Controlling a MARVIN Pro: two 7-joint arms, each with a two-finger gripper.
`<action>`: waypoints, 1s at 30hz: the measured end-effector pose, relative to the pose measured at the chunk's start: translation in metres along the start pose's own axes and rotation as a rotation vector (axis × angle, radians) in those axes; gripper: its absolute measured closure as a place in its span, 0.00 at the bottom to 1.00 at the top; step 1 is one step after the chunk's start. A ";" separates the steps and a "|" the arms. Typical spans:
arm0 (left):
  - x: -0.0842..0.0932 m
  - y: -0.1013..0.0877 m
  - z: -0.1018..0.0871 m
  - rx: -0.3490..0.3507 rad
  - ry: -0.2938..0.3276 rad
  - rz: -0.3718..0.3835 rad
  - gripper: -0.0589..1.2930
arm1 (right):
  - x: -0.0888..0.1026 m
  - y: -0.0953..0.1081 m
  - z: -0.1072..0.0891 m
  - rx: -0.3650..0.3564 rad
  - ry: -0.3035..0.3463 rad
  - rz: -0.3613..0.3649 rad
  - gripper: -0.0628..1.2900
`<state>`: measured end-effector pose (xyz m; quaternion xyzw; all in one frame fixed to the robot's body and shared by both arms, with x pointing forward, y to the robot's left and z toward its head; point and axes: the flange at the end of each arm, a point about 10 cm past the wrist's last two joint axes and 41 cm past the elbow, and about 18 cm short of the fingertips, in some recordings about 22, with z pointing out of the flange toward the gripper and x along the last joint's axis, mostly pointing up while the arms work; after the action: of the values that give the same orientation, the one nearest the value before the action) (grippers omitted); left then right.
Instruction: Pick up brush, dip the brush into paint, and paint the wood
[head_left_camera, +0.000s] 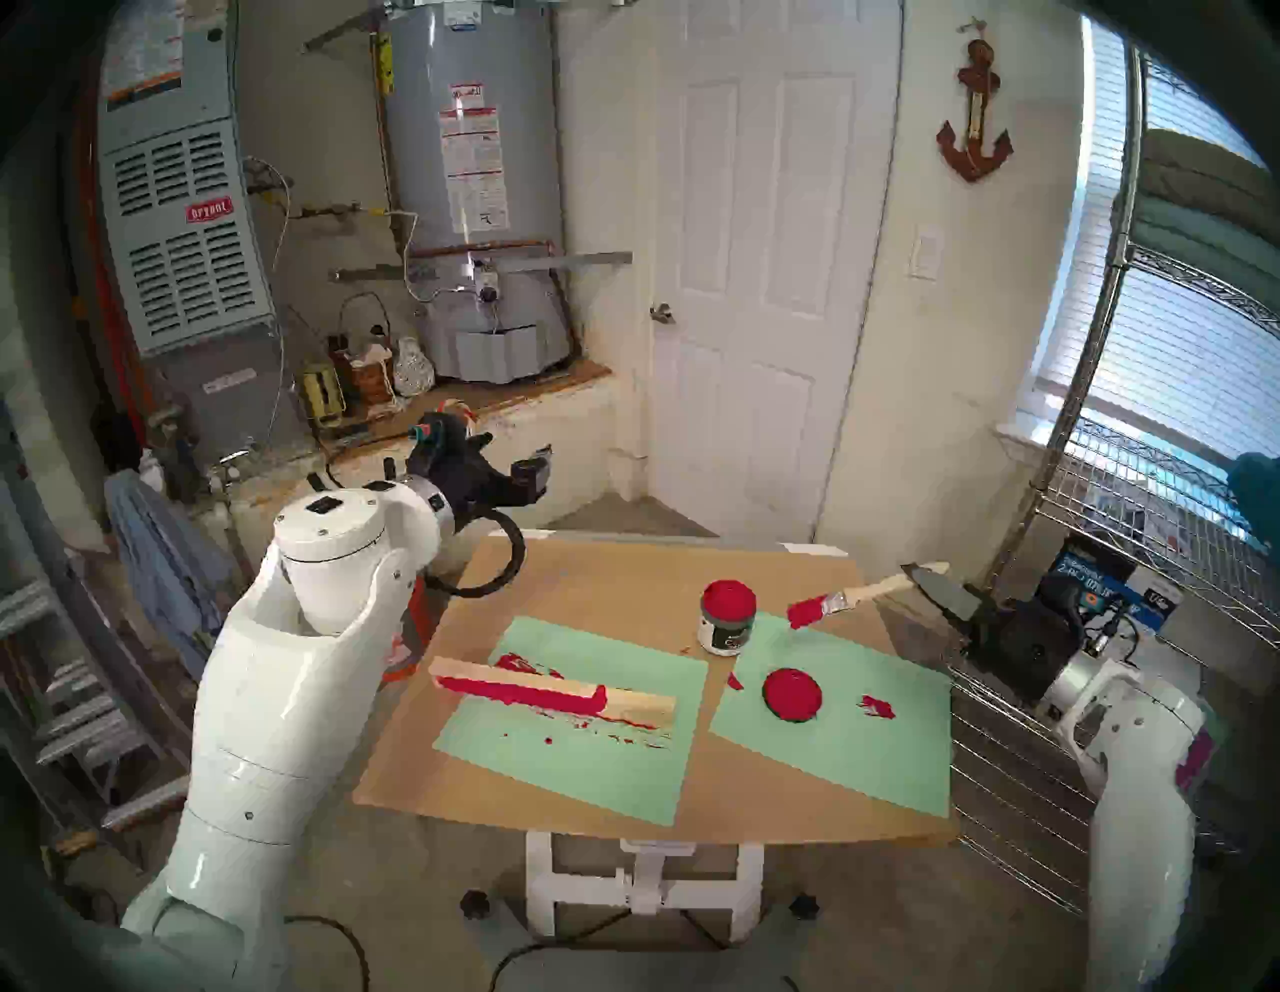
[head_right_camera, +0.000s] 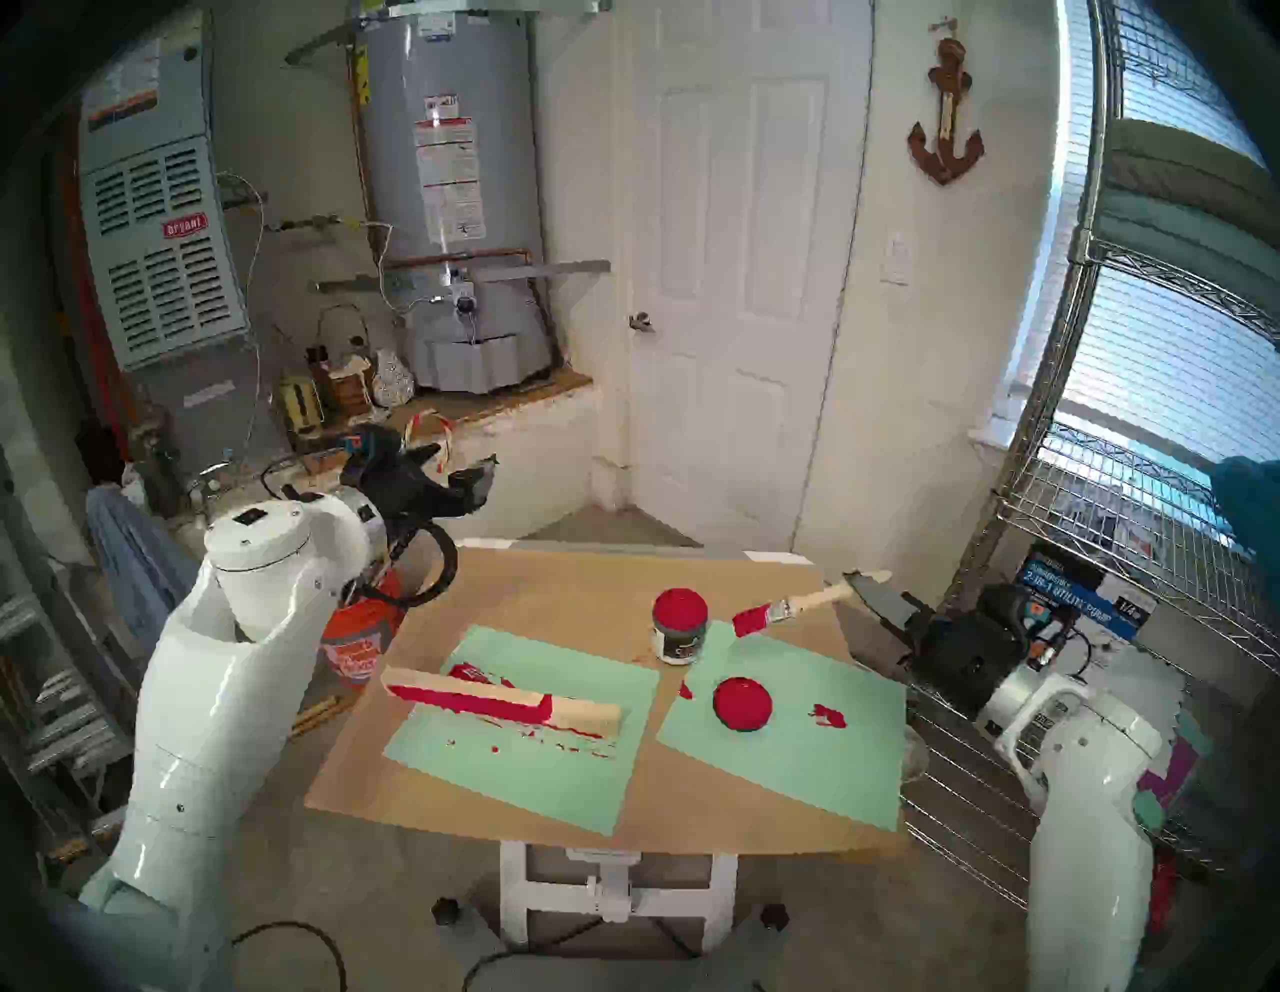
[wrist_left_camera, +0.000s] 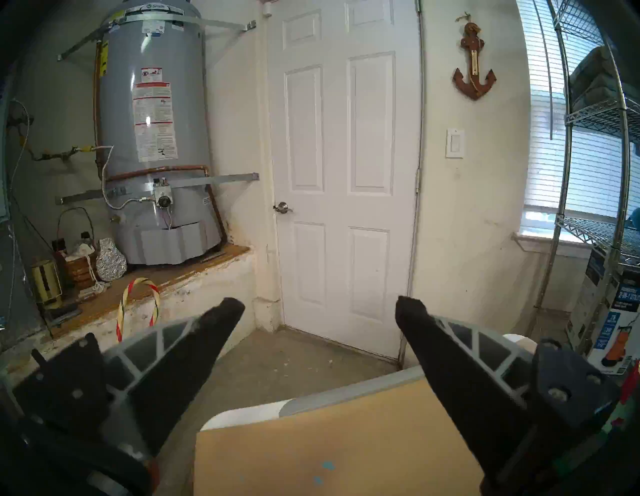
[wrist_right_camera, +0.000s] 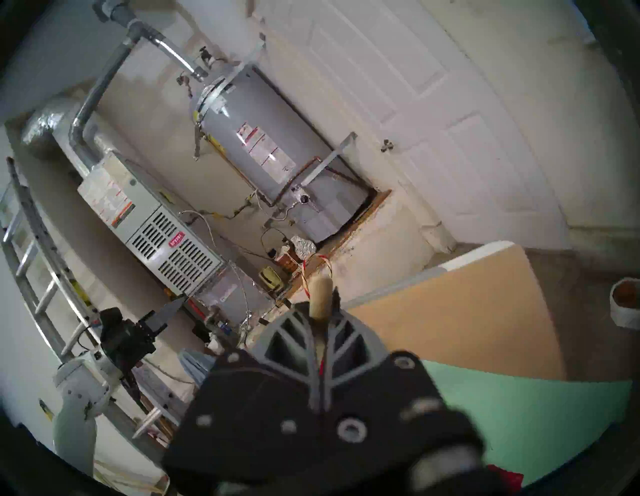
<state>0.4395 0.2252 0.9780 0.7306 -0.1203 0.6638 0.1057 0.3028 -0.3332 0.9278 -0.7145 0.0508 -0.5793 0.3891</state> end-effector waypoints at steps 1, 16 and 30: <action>0.000 0.000 0.000 0.000 0.000 0.000 0.03 | 0.001 -0.007 0.003 0.010 -0.005 -0.027 0.97; 0.000 0.000 0.000 0.000 0.000 0.000 0.03 | 0.005 -0.081 0.040 0.076 -0.068 -0.361 0.97; 0.000 0.000 0.000 0.000 0.000 0.000 0.03 | -0.014 -0.105 0.073 -0.020 -0.063 -0.532 0.97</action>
<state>0.4394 0.2253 0.9782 0.7305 -0.1202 0.6640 0.1056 0.3222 -0.2169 0.9793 -0.7242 -0.1452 -0.6381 0.2176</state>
